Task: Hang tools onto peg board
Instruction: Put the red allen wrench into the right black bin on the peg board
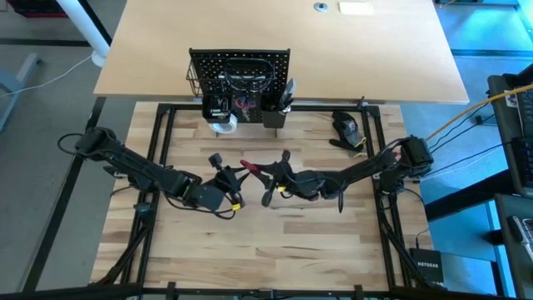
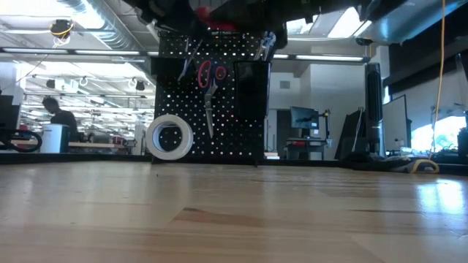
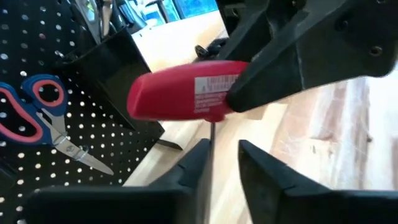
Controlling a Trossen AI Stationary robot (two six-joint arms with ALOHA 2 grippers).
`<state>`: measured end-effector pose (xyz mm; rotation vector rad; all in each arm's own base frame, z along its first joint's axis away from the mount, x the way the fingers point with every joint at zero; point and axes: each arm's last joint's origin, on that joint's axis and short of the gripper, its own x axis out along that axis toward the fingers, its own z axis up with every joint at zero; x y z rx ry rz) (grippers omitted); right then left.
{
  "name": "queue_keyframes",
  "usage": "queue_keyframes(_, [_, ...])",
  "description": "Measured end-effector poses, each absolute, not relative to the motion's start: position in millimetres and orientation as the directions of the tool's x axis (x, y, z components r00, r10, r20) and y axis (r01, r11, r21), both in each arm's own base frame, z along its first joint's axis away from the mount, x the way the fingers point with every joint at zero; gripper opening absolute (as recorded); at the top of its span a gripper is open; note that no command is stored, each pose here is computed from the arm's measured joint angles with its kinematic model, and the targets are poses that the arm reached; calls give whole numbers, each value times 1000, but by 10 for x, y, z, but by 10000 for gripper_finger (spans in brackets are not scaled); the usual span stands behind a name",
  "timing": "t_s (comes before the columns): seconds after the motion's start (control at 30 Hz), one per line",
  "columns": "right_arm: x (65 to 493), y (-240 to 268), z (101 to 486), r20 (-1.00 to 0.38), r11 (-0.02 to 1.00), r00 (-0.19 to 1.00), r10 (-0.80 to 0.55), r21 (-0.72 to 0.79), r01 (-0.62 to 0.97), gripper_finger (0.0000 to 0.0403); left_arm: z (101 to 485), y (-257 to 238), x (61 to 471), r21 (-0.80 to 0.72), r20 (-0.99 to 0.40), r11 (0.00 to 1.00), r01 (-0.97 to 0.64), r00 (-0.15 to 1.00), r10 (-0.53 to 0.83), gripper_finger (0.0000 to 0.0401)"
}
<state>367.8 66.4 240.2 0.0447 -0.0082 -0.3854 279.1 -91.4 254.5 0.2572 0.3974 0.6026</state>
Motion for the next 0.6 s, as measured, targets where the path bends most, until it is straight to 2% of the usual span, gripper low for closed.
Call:
queue_keyframes(0.2, [3474,629,2839,28,916,916,-400,2,400,59,2817,-1010,2541,316,-308,834,-452,782,541,124])
queue_keyframes(0.37, [3037,532,3367,74,877,877,-475,-44,479,59,2977,-1068,2135,264,-350,874,-407,804,480,136])
queue_keyframes(0.6, [2343,263,4038,191,770,755,-628,15,637,60,2701,-1154,1828,176,-430,890,-421,780,455,137])
